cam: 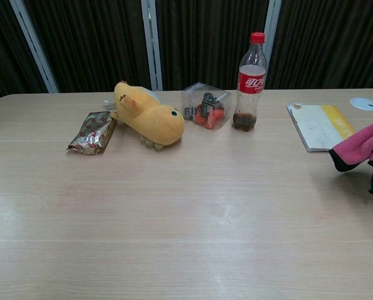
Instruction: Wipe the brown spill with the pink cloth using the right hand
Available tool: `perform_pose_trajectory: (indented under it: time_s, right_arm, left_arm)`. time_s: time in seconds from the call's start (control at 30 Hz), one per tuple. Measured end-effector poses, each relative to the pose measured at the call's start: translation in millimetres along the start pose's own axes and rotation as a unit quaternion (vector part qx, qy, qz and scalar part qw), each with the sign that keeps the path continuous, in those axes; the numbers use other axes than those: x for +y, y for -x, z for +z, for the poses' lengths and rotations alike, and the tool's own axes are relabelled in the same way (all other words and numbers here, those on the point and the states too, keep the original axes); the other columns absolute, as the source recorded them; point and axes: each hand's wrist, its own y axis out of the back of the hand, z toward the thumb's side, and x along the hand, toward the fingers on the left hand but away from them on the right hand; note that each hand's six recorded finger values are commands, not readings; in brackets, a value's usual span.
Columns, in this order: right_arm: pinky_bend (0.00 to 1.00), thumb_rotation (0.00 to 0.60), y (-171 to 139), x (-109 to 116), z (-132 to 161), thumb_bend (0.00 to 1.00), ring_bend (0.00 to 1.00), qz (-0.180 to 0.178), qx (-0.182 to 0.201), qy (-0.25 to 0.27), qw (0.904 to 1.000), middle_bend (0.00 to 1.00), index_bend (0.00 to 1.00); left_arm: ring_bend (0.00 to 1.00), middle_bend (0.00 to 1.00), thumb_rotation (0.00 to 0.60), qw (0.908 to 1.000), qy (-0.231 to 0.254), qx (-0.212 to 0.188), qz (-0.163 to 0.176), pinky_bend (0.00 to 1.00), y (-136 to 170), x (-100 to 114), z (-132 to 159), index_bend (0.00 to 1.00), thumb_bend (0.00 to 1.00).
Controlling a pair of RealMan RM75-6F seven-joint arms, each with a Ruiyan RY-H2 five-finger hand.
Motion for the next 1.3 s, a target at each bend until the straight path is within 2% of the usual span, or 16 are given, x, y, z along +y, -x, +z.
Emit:
perform_pose_trajectory:
  time_s: [0.03, 0.13, 0.3, 0.6, 0.7, 0.8, 0.93, 1.13, 1.3]
  right_arm:
    - [0.29, 0.600, -1, -2, 0, 0.16, 0.01, 0.011, -0.001, 0.003, 0.9999, 0.05, 0.16]
    - [0.20, 0.600, -5, -2, 0, 0.13, 0.00, 0.030, -0.007, 0.010, 0.9995, 0.00, 0.09]
    - [0.18, 0.600, -9, 4, -4, 0.10, 0.00, 0.031, -0.013, -0.001, 0.9995, 0.00, 0.04]
    - [0.18, 0.600, -19, 43, -15, 0.10, 0.00, -0.002, -0.025, -0.004, 0.9997, 0.00, 0.04]
    - [0.18, 0.600, -28, 60, -12, 0.09, 0.00, -0.014, -0.008, -0.006, 0.9999, 0.00, 0.04]
    - [0.17, 0.600, -41, 73, -9, 0.02, 0.00, -0.026, 0.019, -0.020, 0.9993, 0.00, 0.03]
    - [0.15, 0.600, -70, 86, -10, 0.00, 0.00, -0.041, 0.068, -0.052, 0.9955, 0.00, 0.01]
    - [0.08, 0.600, -120, 89, -27, 0.00, 0.00, -0.060, 0.124, -0.102, 0.9851, 0.00, 0.00]
    - [0.07, 0.600, -136, 88, -46, 0.00, 0.00, -0.081, 0.144, -0.155, 0.9741, 0.00, 0.00]
  left_arm:
    - [0.00, 0.00, 0.600, 1.0000, 0.000, 0.000, 0.000, 0.00, 0, 0, 0, 0.07, 0.00]
    - [0.00, 0.00, 0.600, 1.0000, 0.001, -0.001, 0.001, 0.00, 0, 0, 1, 0.07, 0.00]
    - [0.00, 0.00, 0.600, 1.0000, 0.002, -0.003, 0.000, 0.00, 0, 0, 2, 0.07, 0.00]
    - [0.00, 0.00, 0.600, 0.9999, 0.006, -0.009, 0.000, 0.00, -1, -1, 5, 0.07, 0.00]
    - [0.00, 0.00, 0.600, 0.9999, 0.007, -0.012, 0.001, 0.00, -1, -1, 6, 0.07, 0.00]
    - [0.00, 0.00, 0.600, 0.9998, 0.010, -0.016, 0.002, 0.00, -1, -1, 8, 0.07, 0.00]
    - [0.00, 0.00, 0.600, 0.9993, 0.020, -0.031, 0.008, 0.00, 1, 1, 12, 0.08, 0.00]
    - [0.00, 0.00, 0.600, 0.9990, 0.007, -0.043, 0.009, 0.00, 8, 1, 13, 0.07, 0.00]
    - [0.00, 0.00, 0.600, 0.9987, -0.012, -0.049, 0.010, 0.00, 10, 1, 14, 0.05, 0.00]
